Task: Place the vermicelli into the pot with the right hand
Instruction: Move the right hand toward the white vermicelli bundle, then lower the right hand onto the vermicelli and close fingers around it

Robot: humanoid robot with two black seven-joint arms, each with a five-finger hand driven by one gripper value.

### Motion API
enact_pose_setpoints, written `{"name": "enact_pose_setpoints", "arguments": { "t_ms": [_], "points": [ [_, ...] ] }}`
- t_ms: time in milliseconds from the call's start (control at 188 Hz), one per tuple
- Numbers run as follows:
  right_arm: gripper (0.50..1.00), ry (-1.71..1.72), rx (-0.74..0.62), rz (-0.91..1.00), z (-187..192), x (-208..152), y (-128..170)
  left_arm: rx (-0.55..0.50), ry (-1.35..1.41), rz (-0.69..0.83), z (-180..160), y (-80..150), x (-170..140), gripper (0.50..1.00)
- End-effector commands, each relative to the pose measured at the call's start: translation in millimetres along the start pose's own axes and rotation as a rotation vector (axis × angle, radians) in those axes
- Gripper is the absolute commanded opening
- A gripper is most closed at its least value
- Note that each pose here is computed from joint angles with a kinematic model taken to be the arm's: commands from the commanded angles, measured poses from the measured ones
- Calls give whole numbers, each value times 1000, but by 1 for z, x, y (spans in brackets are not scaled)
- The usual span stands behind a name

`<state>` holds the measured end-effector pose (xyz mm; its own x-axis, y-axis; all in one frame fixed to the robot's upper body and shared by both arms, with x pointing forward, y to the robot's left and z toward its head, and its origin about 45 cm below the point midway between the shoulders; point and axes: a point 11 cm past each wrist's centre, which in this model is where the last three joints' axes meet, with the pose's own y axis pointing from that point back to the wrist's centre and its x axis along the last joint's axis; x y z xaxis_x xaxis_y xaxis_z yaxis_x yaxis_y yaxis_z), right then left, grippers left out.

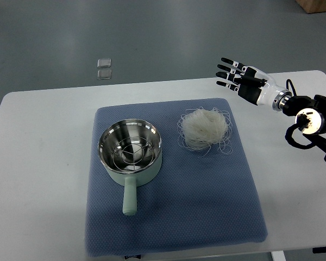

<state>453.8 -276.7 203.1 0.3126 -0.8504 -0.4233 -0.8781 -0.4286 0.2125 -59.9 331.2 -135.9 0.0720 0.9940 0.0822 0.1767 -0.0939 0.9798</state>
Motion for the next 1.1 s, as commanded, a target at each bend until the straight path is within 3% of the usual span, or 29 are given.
{"name": "enact_pose_setpoints", "arguments": {
  "t_ms": [0,297,908,1094],
  "points": [
    [924,-6,0,5,0,1,1,2,1,5,-1,0,1,1000],
    [924,43,-22,-9,3,-1,0,2,1,7,-1,0,2,1000],
    [924,668,-110,-122,-17,-32,-15,0,0,24,0,0,6,1000],
    [924,902,-158,-200,-6,-48,-16,-1,1,24,1,0,5,1000]
  ]
}}
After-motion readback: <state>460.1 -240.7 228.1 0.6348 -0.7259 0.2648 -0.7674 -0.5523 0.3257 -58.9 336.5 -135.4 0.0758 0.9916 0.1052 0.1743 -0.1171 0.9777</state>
